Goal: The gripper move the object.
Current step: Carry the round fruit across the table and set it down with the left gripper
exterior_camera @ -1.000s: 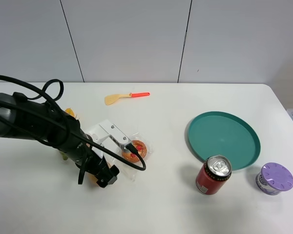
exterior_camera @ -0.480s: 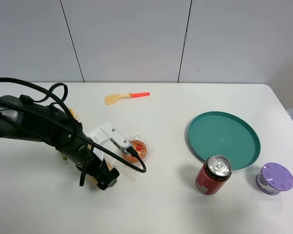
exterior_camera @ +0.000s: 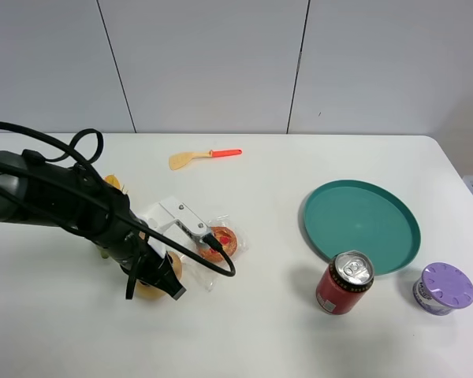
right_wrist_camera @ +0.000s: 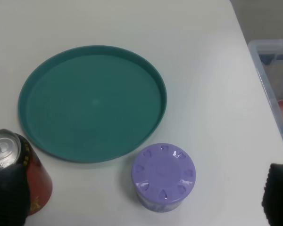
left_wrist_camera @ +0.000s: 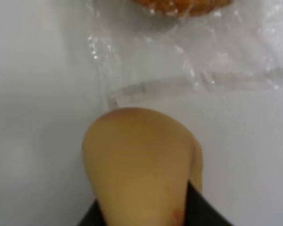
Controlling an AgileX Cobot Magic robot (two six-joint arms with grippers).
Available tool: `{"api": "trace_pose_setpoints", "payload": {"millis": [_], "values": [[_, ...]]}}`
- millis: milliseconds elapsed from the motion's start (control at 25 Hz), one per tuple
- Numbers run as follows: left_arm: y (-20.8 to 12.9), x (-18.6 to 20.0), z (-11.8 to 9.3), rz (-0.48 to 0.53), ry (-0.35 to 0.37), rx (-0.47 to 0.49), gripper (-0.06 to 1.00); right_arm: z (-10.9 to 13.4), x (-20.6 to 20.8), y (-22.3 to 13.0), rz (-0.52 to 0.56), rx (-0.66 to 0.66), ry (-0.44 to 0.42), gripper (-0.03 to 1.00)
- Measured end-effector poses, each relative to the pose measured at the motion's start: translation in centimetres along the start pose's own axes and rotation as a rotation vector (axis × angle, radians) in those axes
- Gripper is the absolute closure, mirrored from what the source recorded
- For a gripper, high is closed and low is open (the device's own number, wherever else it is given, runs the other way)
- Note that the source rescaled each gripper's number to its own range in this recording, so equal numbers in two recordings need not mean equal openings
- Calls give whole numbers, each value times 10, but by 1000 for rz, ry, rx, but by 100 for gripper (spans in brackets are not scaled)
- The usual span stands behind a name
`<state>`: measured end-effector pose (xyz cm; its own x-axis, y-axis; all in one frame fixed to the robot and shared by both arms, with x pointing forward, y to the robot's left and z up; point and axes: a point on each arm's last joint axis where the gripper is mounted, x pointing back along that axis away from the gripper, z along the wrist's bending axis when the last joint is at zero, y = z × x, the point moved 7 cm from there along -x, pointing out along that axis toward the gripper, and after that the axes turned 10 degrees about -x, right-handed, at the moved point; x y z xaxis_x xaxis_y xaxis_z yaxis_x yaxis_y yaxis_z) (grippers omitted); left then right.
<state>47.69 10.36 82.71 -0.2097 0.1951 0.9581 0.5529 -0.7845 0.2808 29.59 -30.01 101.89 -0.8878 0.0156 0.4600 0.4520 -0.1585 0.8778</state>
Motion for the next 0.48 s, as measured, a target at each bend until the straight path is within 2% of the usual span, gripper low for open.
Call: {"api": "trace_pose_setpoints", "payload": {"millis": [160, 480], "values": [[10, 23, 2, -61, 15, -2, 91, 0, 0, 0, 0, 0, 0, -3], [65, 114, 14, -313, 78, -9, 93, 0, 0, 0, 0, 0, 0, -3]]}}
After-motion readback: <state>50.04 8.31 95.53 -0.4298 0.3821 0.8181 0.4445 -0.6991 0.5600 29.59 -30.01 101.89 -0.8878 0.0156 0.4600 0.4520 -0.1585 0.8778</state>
